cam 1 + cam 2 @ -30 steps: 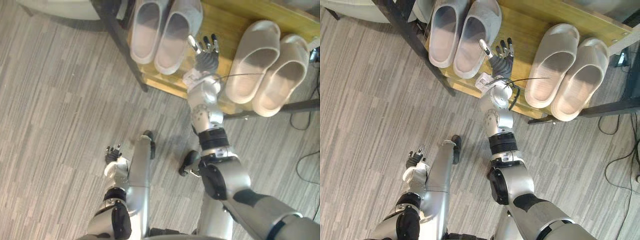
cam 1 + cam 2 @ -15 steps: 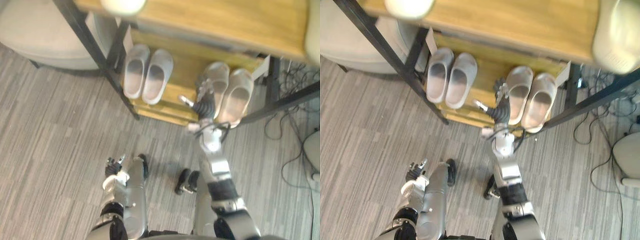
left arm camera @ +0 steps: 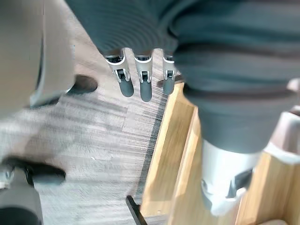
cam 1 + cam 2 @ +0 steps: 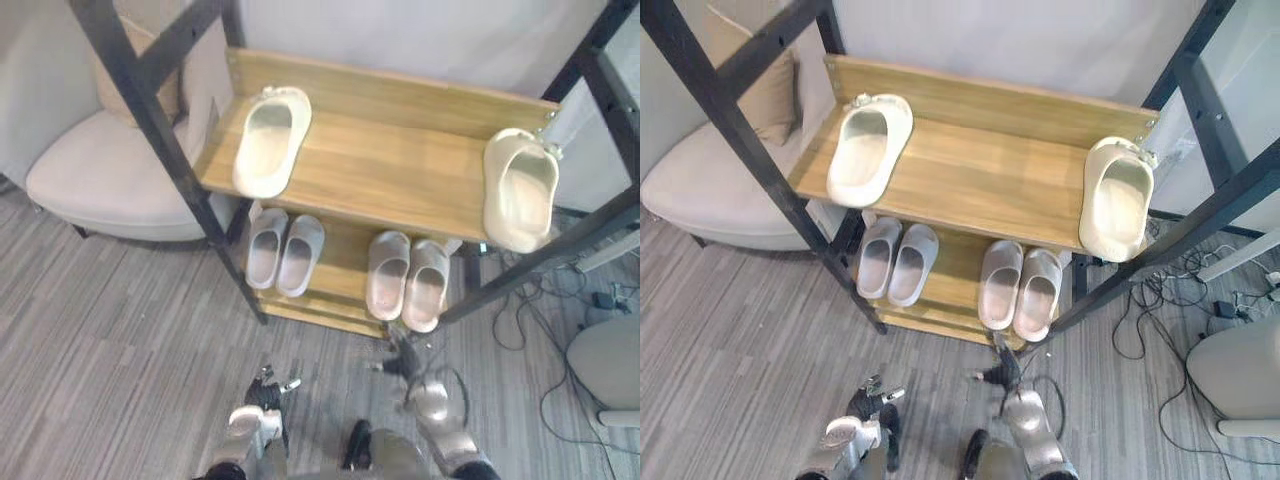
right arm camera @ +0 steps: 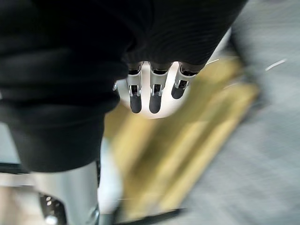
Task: Organize the slippers on the shoe rack
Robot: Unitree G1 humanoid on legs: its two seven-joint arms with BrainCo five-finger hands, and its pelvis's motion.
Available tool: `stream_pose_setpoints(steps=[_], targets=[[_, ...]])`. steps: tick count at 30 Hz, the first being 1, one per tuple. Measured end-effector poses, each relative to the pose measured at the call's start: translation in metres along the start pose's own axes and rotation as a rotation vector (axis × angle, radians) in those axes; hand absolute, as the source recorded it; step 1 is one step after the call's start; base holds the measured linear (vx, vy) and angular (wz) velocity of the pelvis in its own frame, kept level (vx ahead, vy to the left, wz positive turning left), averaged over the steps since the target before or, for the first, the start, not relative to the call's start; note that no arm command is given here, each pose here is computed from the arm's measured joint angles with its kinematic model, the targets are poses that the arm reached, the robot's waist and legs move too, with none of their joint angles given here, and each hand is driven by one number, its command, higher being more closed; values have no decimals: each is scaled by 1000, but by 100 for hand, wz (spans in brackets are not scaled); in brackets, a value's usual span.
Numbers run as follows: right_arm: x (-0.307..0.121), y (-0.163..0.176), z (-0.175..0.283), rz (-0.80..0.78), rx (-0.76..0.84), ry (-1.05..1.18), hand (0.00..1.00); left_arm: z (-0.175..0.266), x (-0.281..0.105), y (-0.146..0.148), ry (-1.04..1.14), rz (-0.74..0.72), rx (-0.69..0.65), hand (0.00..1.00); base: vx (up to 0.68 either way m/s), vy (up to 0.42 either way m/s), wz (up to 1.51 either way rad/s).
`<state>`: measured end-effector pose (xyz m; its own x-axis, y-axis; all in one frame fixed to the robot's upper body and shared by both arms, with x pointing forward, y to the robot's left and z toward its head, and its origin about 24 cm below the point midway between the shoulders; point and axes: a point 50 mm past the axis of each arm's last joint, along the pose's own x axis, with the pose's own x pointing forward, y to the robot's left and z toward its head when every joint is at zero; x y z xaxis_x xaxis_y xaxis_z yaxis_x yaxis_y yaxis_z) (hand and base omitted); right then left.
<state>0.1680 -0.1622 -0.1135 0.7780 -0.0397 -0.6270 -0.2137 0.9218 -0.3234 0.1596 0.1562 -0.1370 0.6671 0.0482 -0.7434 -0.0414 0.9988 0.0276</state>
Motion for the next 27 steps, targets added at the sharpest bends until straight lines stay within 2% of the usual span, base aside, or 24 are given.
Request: stream_pose_setpoints(steps=[2, 9, 11, 14, 19, 23, 27], targets=[[-9, 3, -39, 4, 25, 167, 0, -4, -2, 5, 9, 2, 51, 0, 68, -7, -3], [-15, -7, -64, -69, 143, 294, 0, -11, -6, 2, 19, -32, 142, 0, -8, 13, 1], [-18, -9, -73, -98, 209, 338, 0, -14, -10, -8, -2, -88, 161, 0, -14, 18, 5], [-19, -11, -75, -117, 228, 351, 0, -8, -12, -20, -39, -140, 194, 0, 0, 0, 0], [-21, -12, -81, -135, 258, 386, 0, 52, -31, -55, -345, -332, 120, 0, -1, 2, 12], [-23, -16, -86, -147, 268, 407, 0, 71, -53, -87, -460, -523, 107, 0, 10, 3, 10], [-24, -16, -88, -143, 265, 413, 0, 81, -68, -109, -530, -648, 135, 0, 13, -23, 11]])
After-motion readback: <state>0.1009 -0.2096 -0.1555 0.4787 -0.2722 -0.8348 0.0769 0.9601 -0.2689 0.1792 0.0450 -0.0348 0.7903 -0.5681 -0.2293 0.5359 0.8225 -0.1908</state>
